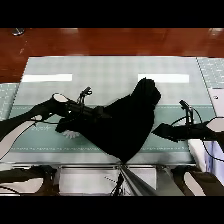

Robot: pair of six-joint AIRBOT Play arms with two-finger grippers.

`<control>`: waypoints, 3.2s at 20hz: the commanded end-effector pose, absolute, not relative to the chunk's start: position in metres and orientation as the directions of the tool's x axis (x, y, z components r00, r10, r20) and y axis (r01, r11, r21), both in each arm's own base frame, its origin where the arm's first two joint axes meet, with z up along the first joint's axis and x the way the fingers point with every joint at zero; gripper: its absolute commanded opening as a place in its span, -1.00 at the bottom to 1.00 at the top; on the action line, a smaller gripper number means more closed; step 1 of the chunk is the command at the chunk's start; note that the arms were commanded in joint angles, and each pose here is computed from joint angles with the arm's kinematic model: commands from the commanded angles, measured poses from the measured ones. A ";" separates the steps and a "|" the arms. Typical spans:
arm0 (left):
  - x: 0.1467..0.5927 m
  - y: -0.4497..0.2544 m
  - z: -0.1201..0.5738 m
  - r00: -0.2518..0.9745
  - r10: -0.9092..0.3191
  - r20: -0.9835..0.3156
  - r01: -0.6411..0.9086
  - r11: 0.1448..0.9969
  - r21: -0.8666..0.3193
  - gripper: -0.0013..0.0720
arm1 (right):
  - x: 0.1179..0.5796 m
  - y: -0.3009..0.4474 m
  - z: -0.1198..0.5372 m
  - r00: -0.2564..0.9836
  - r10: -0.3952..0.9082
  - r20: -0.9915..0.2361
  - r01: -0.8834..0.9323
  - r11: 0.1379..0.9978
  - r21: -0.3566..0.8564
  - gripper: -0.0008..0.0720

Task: Fold the shirts.

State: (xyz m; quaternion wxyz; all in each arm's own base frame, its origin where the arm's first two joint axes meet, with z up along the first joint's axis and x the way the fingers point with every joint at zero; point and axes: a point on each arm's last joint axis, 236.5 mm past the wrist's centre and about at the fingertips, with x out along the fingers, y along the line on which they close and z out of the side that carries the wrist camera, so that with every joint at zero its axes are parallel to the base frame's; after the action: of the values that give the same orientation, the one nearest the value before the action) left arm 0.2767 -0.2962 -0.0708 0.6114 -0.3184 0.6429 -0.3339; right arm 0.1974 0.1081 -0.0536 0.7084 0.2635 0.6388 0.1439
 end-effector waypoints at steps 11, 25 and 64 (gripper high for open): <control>0.318 -0.337 -0.038 -0.020 -0.876 -0.481 0.125 0.476 -0.871 -0.90 | 0.150 0.141 -0.076 0.012 0.640 -0.768 0.239 0.744 0.623 0.70; 0.320 -0.337 -0.039 -0.012 -0.875 -0.485 0.127 0.479 -0.868 -0.90 | 0.195 0.214 -0.091 -0.022 0.654 -0.756 0.102 0.754 0.649 -0.04; 0.208 -0.124 -0.075 0.199 -0.630 -0.751 -0.103 0.748 -0.655 -0.90 | 0.522 0.157 0.115 0.365 0.665 -0.652 -0.210 0.741 0.638 -0.91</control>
State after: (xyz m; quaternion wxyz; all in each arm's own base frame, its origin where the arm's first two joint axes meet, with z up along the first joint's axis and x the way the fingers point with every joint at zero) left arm 0.2169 -0.1480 -0.0565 0.7127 -0.3233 0.5786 -0.2296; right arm 0.5218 0.1497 0.1129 0.8047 0.2228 0.4840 0.2619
